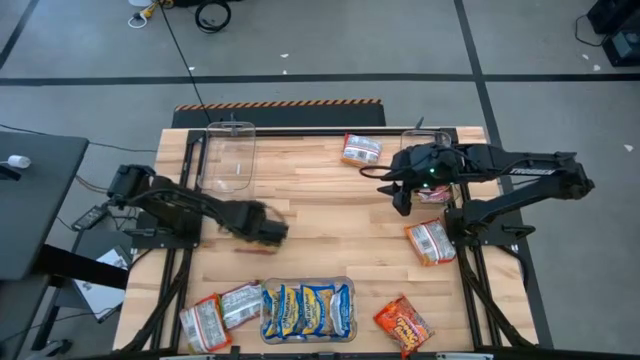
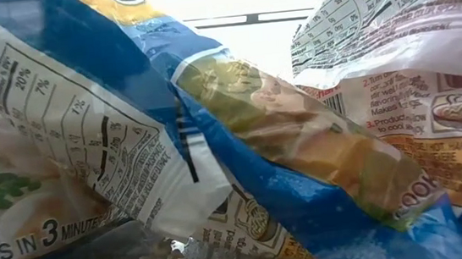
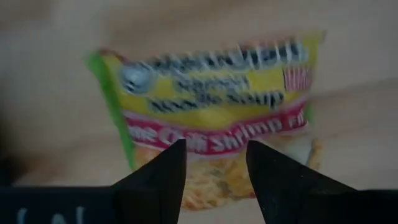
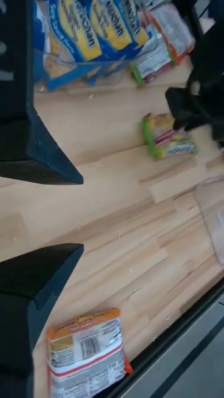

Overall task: Sort Maruchan noodles
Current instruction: Put the green noodle pack into the top right transparent bin

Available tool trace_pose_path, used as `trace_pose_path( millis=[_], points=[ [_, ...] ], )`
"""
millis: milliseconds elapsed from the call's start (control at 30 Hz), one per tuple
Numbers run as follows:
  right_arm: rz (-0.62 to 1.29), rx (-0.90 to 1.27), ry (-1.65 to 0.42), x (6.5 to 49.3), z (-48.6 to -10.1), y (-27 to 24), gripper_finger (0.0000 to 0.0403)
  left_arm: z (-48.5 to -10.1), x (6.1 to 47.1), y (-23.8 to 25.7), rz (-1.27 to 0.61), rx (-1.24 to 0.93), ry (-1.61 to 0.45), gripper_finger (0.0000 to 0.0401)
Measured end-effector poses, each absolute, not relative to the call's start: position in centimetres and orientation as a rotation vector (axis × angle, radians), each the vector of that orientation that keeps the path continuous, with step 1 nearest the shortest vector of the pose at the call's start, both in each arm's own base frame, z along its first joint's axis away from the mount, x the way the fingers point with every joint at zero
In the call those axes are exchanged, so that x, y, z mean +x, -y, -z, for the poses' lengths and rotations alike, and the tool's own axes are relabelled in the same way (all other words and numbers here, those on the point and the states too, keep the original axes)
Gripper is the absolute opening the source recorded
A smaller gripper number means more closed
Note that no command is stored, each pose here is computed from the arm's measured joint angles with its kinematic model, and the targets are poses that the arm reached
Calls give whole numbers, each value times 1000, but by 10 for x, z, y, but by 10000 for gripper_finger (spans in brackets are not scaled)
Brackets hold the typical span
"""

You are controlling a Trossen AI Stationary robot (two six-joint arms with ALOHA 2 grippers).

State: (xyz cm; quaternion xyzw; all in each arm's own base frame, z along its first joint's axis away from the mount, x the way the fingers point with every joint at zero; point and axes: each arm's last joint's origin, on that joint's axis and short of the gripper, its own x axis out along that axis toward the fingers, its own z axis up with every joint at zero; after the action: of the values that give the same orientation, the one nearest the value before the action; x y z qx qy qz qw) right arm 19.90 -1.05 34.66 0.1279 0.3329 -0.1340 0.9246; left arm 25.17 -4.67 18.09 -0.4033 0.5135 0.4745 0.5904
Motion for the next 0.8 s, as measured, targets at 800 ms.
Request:
trace_pose_path(
  millis=[800],
  points=[
    [-9, 481, -632, 385, -252, 31, 189, -227, 237, 111, -615, -723, -1173, 173]
  ],
)
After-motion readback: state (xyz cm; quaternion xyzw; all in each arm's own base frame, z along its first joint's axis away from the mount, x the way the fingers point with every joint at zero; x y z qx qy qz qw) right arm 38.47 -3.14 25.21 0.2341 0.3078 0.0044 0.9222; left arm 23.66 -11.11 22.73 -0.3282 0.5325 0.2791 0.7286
